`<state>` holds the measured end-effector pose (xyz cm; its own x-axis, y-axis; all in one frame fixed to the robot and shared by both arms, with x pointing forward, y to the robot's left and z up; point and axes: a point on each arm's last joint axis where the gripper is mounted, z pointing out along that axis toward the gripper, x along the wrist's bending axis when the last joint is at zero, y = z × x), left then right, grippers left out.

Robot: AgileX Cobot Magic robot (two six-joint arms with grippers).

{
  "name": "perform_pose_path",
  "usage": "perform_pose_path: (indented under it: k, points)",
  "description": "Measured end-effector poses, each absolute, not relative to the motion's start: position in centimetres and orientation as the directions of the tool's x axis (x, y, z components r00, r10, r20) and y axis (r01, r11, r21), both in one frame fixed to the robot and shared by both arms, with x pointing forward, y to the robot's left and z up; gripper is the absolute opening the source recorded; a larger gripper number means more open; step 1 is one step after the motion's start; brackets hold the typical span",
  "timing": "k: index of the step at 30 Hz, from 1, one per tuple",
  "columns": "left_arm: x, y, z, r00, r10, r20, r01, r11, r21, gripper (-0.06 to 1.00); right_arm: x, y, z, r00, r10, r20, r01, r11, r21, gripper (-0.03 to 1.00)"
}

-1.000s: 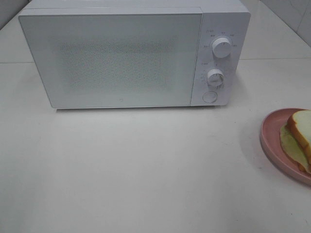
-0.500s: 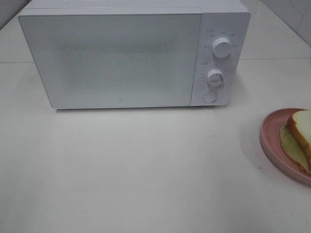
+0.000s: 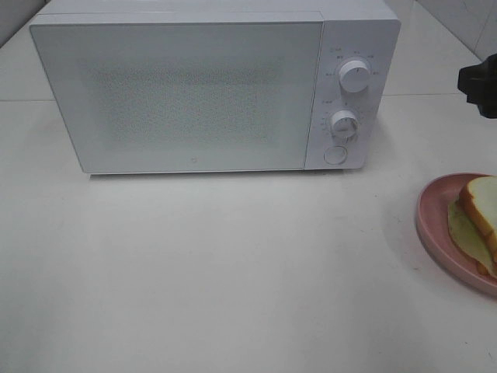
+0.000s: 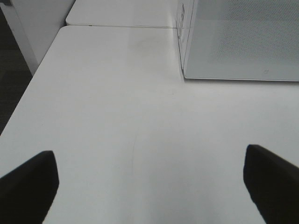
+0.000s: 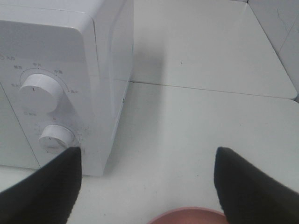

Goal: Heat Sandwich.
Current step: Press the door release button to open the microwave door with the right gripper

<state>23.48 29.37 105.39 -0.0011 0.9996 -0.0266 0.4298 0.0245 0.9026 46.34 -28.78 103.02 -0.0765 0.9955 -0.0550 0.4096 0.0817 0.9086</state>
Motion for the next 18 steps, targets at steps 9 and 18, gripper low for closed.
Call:
perform_pose_path:
  k: [9, 18]
  points:
    - [23.5, 29.4, 105.4, -0.001, 1.000, -0.027, 0.430, 0.024, 0.903, 0.99, 47.6, -28.3, 100.8, -0.077, 0.997, -0.010, 0.333, 0.035, 0.942, 0.76]
    - [23.5, 29.4, 105.4, -0.001, 1.000, -0.027, 0.430, 0.024, 0.903, 0.99, 46.8, -25.9, 97.0, -0.088, 0.996, 0.014, 0.311, 0.014, 0.950, 0.76]
